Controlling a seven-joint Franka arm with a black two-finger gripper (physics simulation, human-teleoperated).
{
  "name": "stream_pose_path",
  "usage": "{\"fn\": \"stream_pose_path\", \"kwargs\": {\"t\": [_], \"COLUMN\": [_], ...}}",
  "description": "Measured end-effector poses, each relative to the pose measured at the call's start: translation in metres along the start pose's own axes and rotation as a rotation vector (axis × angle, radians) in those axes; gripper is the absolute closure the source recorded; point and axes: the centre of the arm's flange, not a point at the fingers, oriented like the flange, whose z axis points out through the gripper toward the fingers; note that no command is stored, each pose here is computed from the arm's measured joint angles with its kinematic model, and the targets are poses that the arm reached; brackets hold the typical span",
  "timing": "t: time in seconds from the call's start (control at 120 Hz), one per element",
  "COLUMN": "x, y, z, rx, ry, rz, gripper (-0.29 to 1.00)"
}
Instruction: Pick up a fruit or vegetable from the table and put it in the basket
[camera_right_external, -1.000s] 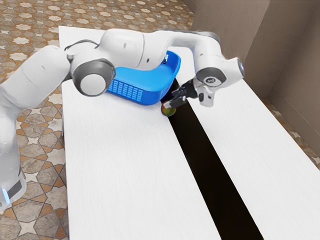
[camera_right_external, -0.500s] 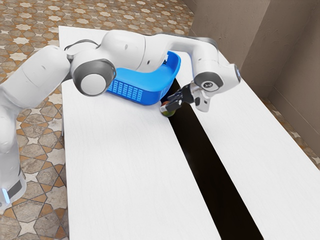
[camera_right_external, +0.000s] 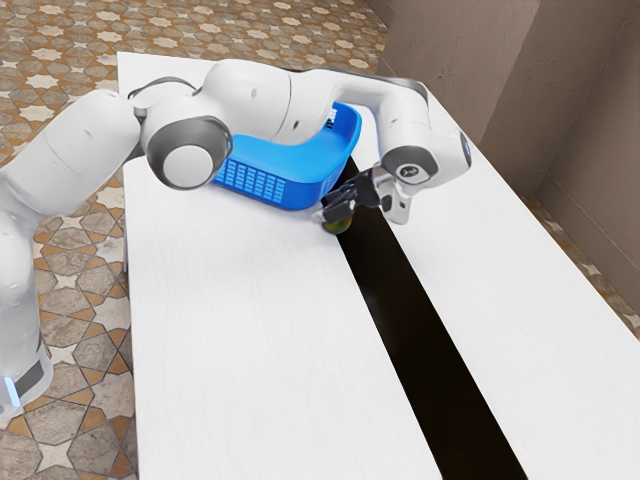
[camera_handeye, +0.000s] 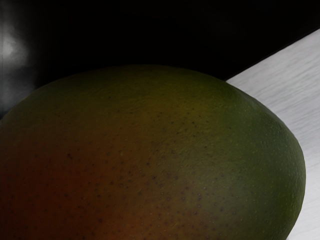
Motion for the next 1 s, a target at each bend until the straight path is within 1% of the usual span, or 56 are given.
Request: {"fn": "stream_pose_path", "kwargs": {"t": [0.3,0.717,0.867,1.0], "x": [0.005,0.017,0.021,0.022], "y": [0.0,0.0,0.004,0.003], "z": [-0.005,-0.005,-0.008,-0.008], "rx": [0.019,0.029,0.035,0.038], "ry": [0.035,0.078,0.09,0.093], "rz": [0.001,0.007,0.015,0.015], "gripper": [0.0,0.0,0.11,0.15]}}
